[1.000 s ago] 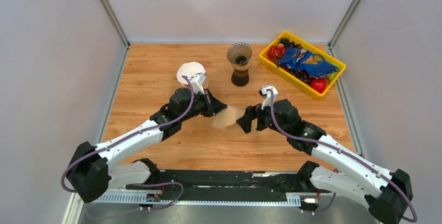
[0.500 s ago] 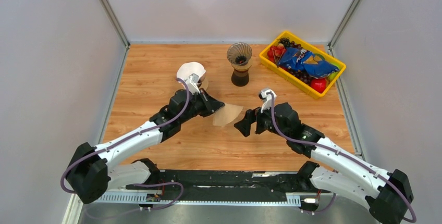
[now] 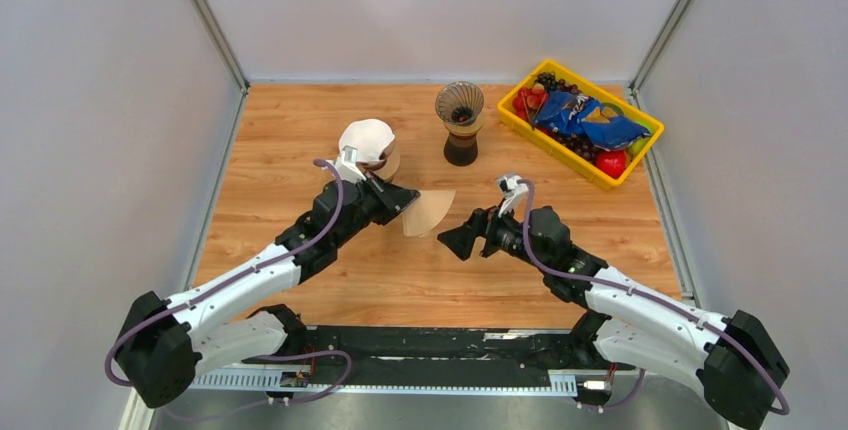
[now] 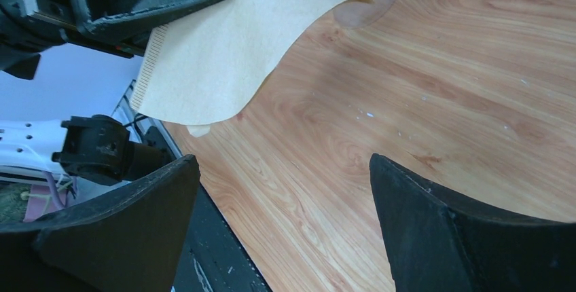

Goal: Place the coffee filter in the dripper

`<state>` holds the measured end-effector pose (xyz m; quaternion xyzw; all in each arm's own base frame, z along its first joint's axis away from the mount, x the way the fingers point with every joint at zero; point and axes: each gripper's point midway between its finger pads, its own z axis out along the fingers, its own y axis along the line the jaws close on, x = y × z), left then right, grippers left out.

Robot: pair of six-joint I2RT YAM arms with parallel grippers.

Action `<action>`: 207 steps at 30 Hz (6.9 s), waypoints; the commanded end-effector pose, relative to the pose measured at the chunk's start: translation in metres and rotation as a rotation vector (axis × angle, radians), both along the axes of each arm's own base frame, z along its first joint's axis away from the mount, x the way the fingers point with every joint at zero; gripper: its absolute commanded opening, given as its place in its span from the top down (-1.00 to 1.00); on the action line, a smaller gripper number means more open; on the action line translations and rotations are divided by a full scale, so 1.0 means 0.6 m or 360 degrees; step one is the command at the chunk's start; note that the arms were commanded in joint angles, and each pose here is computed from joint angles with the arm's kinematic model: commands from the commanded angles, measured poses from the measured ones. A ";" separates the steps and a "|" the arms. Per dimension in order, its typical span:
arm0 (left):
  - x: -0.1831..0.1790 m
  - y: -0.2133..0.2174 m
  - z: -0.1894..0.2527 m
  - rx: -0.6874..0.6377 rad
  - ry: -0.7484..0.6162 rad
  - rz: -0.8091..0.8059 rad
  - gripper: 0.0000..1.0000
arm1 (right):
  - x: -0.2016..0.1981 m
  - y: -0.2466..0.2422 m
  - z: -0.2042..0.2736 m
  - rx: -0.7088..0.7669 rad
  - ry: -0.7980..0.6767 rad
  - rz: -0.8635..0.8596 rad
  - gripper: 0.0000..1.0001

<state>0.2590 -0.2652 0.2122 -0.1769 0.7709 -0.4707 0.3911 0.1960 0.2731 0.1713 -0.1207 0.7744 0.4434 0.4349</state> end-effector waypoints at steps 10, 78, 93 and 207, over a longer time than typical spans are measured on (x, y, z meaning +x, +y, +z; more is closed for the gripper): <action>0.000 -0.001 0.038 -0.0111 -0.0065 0.0016 1.00 | 0.029 0.009 0.020 0.0055 -0.0028 -0.0127 -0.96; -0.021 0.003 0.094 -0.0297 -0.0345 -0.0057 0.99 | 0.010 0.033 0.072 0.0503 -0.0252 -0.0081 -0.99; -0.020 0.009 0.091 -0.0299 -0.0340 -0.0026 1.00 | -0.008 0.052 0.079 0.0506 -0.0292 0.0026 -0.99; -0.064 -0.019 0.111 -0.0167 -0.0601 -0.0363 0.99 | 0.051 -0.068 0.167 0.0391 -0.0356 -0.0485 -1.00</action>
